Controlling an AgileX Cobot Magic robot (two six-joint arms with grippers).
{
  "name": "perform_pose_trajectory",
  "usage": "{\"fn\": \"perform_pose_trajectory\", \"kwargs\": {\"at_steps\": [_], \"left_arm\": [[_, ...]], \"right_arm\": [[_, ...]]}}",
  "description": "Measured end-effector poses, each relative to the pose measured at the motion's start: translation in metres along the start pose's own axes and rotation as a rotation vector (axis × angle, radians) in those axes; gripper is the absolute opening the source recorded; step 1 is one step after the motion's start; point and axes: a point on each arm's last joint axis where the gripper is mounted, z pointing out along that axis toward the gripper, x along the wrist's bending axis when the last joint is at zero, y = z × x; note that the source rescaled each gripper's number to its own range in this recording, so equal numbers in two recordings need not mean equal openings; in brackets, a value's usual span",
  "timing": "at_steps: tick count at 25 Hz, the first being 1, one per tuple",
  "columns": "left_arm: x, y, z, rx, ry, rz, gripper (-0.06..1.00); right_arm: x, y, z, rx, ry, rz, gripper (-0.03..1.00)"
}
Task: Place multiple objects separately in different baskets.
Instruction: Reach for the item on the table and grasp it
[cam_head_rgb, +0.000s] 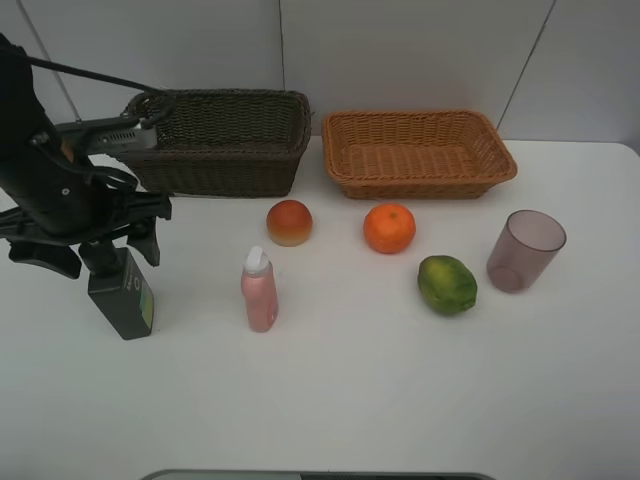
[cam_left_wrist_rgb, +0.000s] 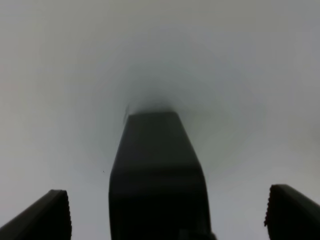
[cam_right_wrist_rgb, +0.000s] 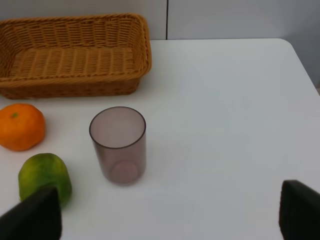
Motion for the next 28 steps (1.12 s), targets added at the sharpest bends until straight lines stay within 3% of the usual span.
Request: {"fn": "perform_pose_trajectory", "kwargs": {"at_steps": [7,28], "left_arm": [[-0.002,0.001,0.023,0.036,0.012,-0.016,1.0],[-0.005,0.004,0.024,0.006,-0.015,-0.027,0.93]], "right_arm": [[0.0,0.0,0.0,0.0,0.0,0.0,0.89],[0.0,0.0,0.0,0.0,0.0,0.0,0.89]]}}
